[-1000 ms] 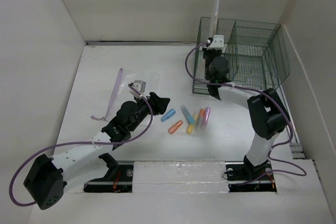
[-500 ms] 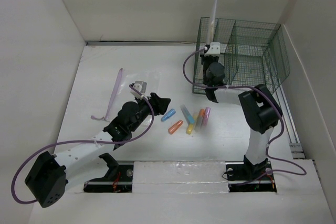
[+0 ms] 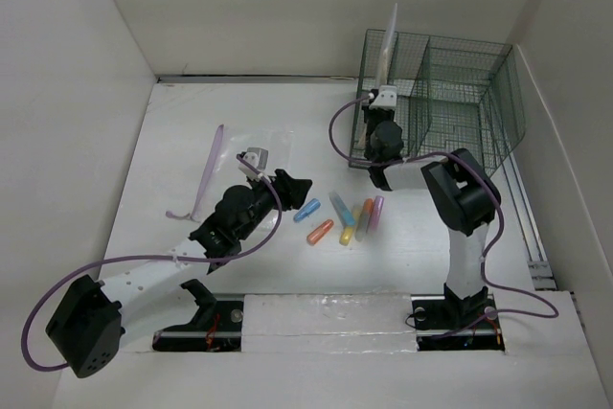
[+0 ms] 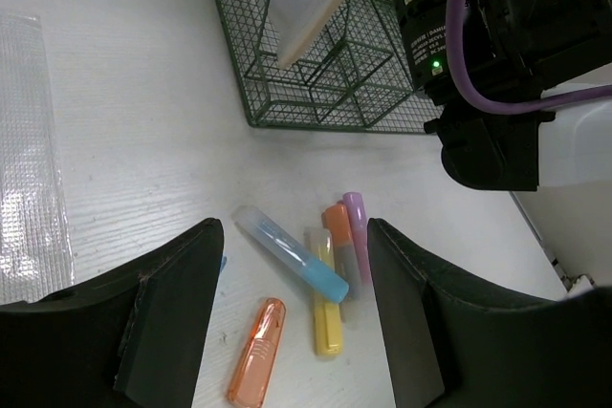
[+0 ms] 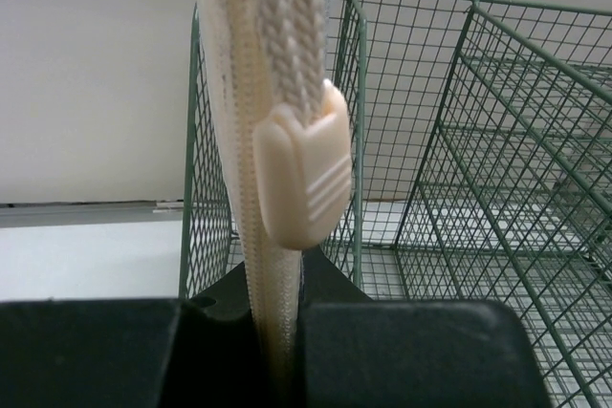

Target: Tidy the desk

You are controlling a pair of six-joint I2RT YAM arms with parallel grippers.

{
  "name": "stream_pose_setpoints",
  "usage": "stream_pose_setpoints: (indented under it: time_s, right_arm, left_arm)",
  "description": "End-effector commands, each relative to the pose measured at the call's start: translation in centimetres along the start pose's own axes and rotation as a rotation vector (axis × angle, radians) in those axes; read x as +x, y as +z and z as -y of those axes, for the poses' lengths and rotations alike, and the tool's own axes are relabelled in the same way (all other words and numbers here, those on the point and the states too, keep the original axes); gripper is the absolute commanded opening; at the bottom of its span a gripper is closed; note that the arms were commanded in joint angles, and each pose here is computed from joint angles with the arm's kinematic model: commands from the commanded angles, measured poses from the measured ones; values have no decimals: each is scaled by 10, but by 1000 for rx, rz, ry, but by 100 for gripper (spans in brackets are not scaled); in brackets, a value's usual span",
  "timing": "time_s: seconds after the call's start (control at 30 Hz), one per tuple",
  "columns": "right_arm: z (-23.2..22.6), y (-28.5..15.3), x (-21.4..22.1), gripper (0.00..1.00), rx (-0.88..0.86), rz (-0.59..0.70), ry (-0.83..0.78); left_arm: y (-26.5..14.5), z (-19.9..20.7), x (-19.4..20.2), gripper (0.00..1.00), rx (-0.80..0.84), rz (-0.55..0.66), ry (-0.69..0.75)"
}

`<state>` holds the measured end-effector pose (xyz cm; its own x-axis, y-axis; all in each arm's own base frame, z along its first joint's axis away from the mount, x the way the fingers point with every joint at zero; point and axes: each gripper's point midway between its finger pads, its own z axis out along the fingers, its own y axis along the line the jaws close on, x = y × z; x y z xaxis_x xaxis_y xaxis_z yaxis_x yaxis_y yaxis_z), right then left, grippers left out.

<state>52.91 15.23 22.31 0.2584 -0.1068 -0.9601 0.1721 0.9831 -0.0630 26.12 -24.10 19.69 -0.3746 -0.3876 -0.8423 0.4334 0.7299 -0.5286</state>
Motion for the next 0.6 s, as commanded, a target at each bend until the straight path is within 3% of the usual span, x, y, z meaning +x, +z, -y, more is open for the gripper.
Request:
stream_pose_setpoints:
  time_s: [0.0, 0.37, 0.43, 0.47, 0.57]
  right_arm:
    - [3, 6, -29, 2, 58, 97, 69]
    - [5, -8, -5, 9, 99, 41, 50]
    - [2, -10, -8, 18, 101, 40, 58]
    - [6, -13, -7, 32, 112, 33, 56]
    - [10, -16, -14, 55, 112, 22, 69]
  left_arm:
    - [0, 5, -4, 57, 32, 30, 11]
    - [0, 1, 0, 57, 21, 24, 9]
    - [0, 1, 2, 57, 19, 22, 5]
    - [0, 2, 1, 57, 23, 25, 3]
    - [-1, 2, 1, 57, 25, 25, 2]
